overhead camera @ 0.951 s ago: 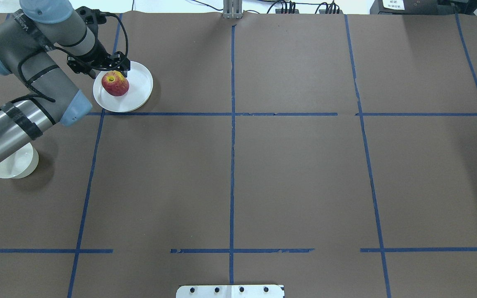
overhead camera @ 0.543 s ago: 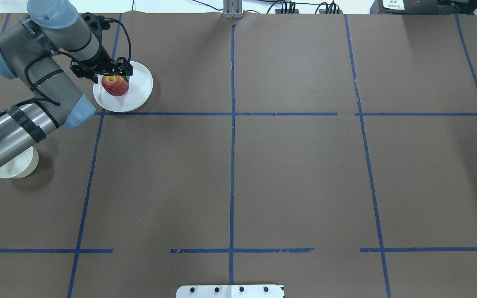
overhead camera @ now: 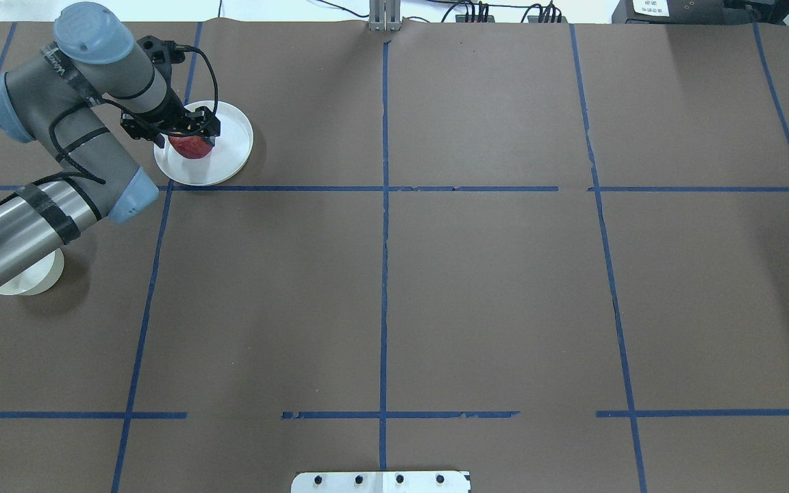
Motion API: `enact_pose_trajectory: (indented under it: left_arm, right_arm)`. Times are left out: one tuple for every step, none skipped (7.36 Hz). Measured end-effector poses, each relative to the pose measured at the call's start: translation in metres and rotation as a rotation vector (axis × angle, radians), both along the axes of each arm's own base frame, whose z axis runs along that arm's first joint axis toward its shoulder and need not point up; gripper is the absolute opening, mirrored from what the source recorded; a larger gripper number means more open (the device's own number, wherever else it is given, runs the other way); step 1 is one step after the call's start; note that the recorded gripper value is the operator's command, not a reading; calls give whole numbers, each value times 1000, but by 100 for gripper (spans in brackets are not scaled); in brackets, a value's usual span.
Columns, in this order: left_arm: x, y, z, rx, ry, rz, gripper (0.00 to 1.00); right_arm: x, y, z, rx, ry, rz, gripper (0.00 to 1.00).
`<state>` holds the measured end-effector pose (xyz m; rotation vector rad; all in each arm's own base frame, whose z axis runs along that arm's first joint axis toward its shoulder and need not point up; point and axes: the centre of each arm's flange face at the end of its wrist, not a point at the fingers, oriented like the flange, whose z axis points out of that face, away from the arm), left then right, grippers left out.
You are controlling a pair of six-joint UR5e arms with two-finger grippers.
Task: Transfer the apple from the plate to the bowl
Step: 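Lower the left gripper and close it around the apple, then lift the apple with the left gripper and carry it toward the white bowl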
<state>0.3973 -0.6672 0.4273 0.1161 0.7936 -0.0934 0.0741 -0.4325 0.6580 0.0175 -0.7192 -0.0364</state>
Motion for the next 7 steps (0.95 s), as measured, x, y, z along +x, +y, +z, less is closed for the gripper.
enact_pose_trajectory:
  left_arm:
    - [1,0,1,1,2,2,77]
    - [2,0,1,4,5,2,50]
    - [2,0,0,7,9,3,32]
    - [1,0,-1,9,13,3,31]
    - [-4,-2,-8,17,21,-1,31]
    - [-18,-6,-23,27,39,-12,32]
    - [-42,-8,-43,22,62,-23,32]
  right_arm:
    - [0,0,0,0,0,0,100]
    - [0,0,0,0,0,0,100]
    - [0,0,0,0,0,0,100]
    - [0,0,0,0,0,0,100]
    - [0,0,0,0,0,0,100]
    - [0,0,0,0,-1,0,100]
    - [0,0,0,0,0,0,100]
